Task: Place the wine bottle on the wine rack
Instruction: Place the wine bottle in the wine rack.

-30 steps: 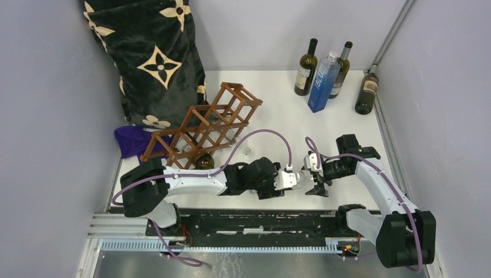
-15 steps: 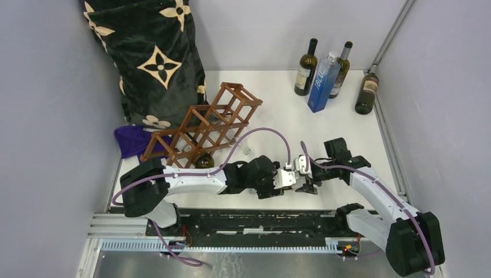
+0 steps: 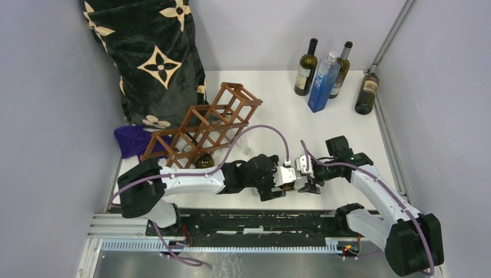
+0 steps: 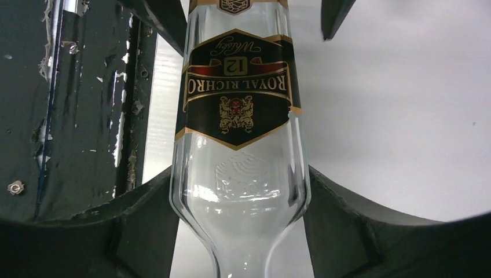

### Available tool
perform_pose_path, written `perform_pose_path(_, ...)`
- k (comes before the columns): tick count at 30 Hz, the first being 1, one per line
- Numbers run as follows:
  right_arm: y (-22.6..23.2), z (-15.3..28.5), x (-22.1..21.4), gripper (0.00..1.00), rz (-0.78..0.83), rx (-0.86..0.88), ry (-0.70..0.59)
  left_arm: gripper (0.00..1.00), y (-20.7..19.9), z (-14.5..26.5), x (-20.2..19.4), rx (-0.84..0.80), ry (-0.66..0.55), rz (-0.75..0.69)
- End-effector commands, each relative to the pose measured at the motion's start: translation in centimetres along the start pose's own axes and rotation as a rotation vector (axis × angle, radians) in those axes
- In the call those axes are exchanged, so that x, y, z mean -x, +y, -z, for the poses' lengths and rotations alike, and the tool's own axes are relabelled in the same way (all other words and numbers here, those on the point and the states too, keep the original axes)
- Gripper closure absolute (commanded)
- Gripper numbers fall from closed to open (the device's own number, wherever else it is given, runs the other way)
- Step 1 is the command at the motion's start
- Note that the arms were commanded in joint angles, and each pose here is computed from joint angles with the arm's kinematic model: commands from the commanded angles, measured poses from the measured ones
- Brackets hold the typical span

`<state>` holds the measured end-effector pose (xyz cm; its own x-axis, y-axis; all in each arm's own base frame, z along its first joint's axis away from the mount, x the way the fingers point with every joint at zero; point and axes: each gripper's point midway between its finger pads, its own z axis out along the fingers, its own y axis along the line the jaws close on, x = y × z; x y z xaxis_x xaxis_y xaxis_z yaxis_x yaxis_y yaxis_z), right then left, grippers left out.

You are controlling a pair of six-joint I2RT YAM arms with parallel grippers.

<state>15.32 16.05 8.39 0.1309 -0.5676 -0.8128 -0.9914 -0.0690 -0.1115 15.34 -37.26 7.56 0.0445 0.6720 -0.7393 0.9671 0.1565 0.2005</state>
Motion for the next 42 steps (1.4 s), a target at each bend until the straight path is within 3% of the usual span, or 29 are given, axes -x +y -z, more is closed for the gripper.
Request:
perform_pose_path(1,-1.1,1.6,2.6,1.00,-0.008,-0.048,-0.088,0.00,2.9,3.5,8.1,0.105,-0.256,0.038)
perform_pose_path(7,-1.9,3.7,4.2,1.00,-0.030,-0.107,-0.156,0.00,3.9,7.7,9.6,0.161,-0.316,0.052)
perform_pose_path(10,-2.2,4.7,6.2,1.00,-0.027,-0.117,-0.202,0.00,5.0,13.4,13.0,0.202,-0.412,0.065)
perform_pose_path(14,-2.2,5.0,7.6,1.00,-0.049,-0.105,-0.256,0.00,8.6,20.4,17.2,0.359,-0.569,0.204)
perform_pose_path(22,-2.4,6.3,9.0,1.00,-0.065,-0.075,-0.225,0.00,14.2,33.0,25.9,0.462,-0.860,0.362)
perform_pose_path(34,-5.8,7.3,13.2,1.00,-0.019,-0.309,-0.318,0.00,17.7,40.9,32.1,0.505,-1.201,0.616)
perform_pose_path(38,-5.8,6.3,15.1,1.00,-0.045,-0.353,-0.389,0.00,19.3,43.7,31.5,0.584,-1.269,0.777)
perform_pose_path(42,-5.6,5.3,16.4,1.00,-0.139,-0.376,-0.463,0.00,21.2,44.3,29.4,0.742,-1.251,0.872)
